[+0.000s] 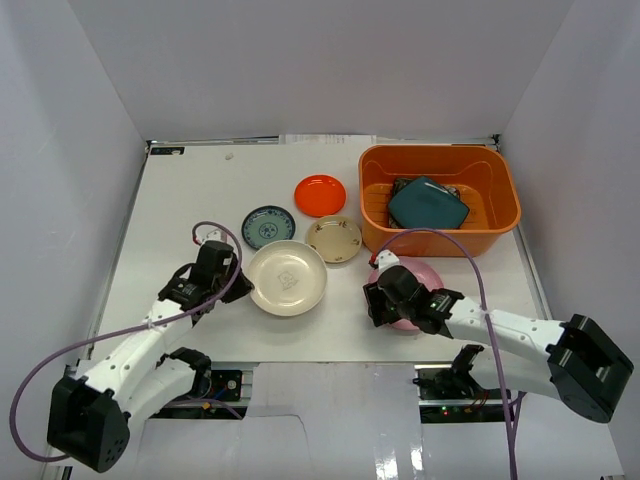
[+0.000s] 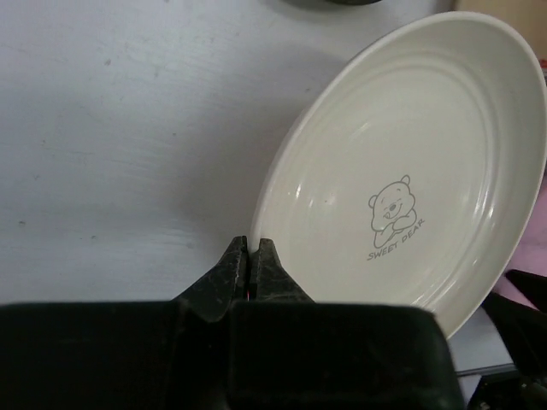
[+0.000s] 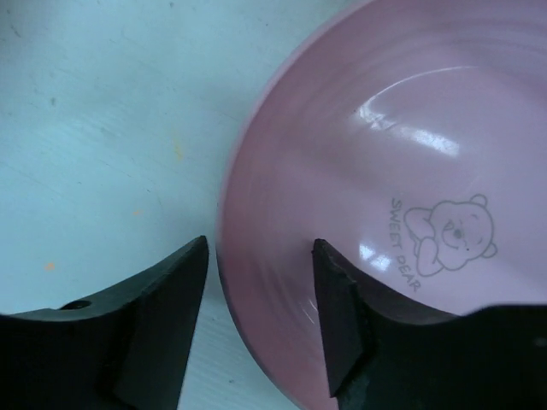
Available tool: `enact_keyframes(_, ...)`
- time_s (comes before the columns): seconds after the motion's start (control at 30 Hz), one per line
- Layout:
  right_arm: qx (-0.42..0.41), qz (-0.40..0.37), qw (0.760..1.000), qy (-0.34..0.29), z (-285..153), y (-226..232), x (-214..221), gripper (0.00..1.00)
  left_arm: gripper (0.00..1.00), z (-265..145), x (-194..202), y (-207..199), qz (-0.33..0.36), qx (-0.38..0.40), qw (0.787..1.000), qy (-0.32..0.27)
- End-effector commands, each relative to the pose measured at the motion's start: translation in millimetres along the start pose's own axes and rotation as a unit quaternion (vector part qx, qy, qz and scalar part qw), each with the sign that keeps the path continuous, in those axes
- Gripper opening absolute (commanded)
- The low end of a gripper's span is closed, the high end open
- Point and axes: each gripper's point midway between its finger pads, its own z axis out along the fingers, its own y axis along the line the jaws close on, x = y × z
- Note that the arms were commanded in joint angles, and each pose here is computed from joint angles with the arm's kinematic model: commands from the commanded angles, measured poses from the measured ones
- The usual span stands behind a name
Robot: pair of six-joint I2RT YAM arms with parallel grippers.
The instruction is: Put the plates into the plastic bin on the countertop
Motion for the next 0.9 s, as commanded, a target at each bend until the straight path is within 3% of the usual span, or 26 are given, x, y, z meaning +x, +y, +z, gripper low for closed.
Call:
enact_keyframes(0.0, 0.027, -0.007, 1.000, -0.014, 6.2, 1.4, -15.7, 0.54, 0.00, -38.3, -35.8, -30.4, 0.006, 0.053, 0.997, -0.055)
enact_keyframes(0.03, 0.028, -0.013, 0.999, -0.009, 7.4, 3.6, -14.5, 0.47, 0.00, -43.5, -39.7, -32.6, 0.007, 0.057, 0.996, -0.062)
enact_keyframes(0.07, 0.035, -0.016, 0.999, 0.000, 8.6, 2.8, -10.6, 0.26, 0.00, -50.4, -44.7, -35.4, 0.006, 0.065, 0.995, -0.074)
enact_keyframes(0.1, 0.033, -0.019, 0.999, -0.001, 7.3, 6.7, -15.3, 0.17, 0.00, -54.5, -47.4, -38.1, 0.008, 0.070, 0.994, -0.079)
enact_keyframes(0.17, 0.033, -0.030, 0.999, -0.003, 0.4, 14.5, -21.0, 0.08, 0.00, -63.5, -57.5, -44.9, 0.006, 0.081, 0.992, -0.097)
enact_keyframes(0.4, 0.030, -0.049, 0.996, -0.069, -83.2, 43.2, -91.2, 0.08, 0.00, -85.5, -92.2, -66.5, 0.008, 0.121, 0.979, -0.166)
enact_keyframes(0.6, -0.026, -0.057, 0.983, -0.171, -157.3, 80.5, -174.6, 0.08, 0.00, -104.5, -106.0, -77.7, 0.028, 0.149, 0.968, -0.201)
enact_keyframes(0.7, 0.016, -0.070, 0.969, -0.235, -183.1, 71.9, -220.4, 0.08, 0.00, -101.0, -98.0, -77.6, 0.033, 0.158, 0.969, -0.188)
enact_keyframes(0.8, 0.088, -0.079, 0.957, -0.264, -182.0, 34.5, -264.3, 0.08, 0.00, -95.9, -88.2, -77.0, 0.033, 0.166, 0.970, -0.172)
enact_keyframes(0.83, 0.126, -0.054, 0.955, -0.263, -176.0, -3.6, -279.6, 0.08, 0.00, -96.3, -86.7, -78.5, 0.033, 0.170, 0.970, -0.169)
enact_keyframes(0.87, 0.112, -0.058, 0.952, -0.280, -168.6, -9.0, -297.7, 0.08, 0.00, -96.7, -83.6, -80.0, 0.033, 0.177, 0.970, -0.162)
